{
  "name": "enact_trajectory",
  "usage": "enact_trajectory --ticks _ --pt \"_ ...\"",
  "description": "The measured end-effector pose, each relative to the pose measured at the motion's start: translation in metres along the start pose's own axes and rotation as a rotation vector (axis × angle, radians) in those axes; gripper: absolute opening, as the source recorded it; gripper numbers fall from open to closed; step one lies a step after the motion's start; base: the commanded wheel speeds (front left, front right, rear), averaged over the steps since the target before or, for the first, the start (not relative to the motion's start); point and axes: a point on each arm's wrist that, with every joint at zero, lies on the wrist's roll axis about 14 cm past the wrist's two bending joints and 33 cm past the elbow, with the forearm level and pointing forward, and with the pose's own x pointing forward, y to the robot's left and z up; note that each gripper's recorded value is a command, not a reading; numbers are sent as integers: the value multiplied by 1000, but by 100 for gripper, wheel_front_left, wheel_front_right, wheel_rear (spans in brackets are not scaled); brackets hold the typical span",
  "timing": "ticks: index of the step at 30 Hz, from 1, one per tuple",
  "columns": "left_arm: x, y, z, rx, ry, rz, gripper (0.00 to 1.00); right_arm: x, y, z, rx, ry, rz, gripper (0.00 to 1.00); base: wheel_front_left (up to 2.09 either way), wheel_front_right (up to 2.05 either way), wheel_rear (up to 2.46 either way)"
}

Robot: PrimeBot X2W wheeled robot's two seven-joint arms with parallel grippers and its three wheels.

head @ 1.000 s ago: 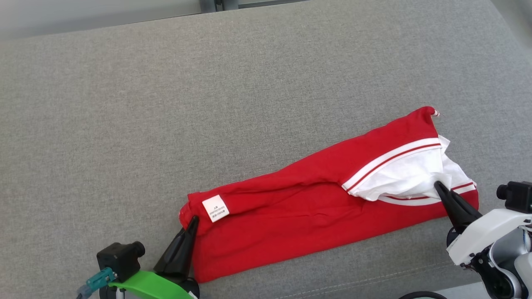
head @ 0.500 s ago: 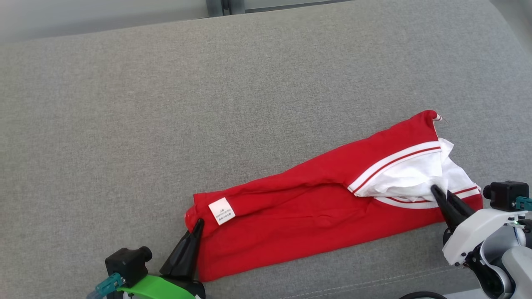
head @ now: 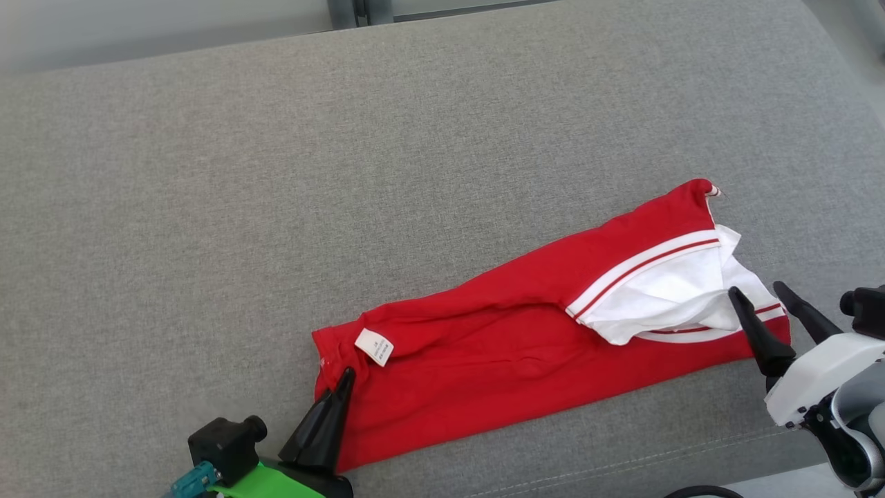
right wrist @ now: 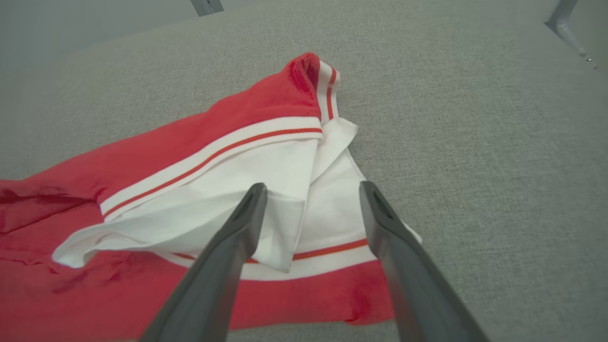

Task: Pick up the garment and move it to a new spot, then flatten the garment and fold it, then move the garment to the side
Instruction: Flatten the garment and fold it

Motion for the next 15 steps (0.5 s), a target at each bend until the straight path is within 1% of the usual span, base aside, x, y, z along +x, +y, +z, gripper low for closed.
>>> enact_trajectory --ticks 1,5,6,9,10,11,13,14,15 --pt "-1 -2 -2 0 7 -6 17 -2 -3 2 -1 -6 -7 100 0 0 0" --pt "-5 -8 -9 12 27 -26 35 -11 -9 11 1 -37 -25 100 0 0 0" --pt "-7 -9 -12 23 37 -32 39 -13 -10 12 3 -40 -29 100 0 0 0" --pt "-13 -10 -19 43 61 -40 45 -19 -13 11 6 -41 -44 100 0 0 0" --pt "-14 -9 -21 50 66 -39 49 -20 -13 9 6 -37 -48 100 0 0 0" --pt "-15 -7 -22 52 69 -33 74 -20 -12 7 10 -31 -48 100 0 0 0" --pt "-18 -2 -26 61 81 -18 94 -21 -7 2 18 -22 -42 100 0 0 0" --pt "-20 1 -27 69 86 -9 100 -21 -6 2 19 -23 -40 100 0 0 0" --pt "-20 3 -28 69 88 0 100 -21 -4 1 22 -22 -38 100 0 0 0"
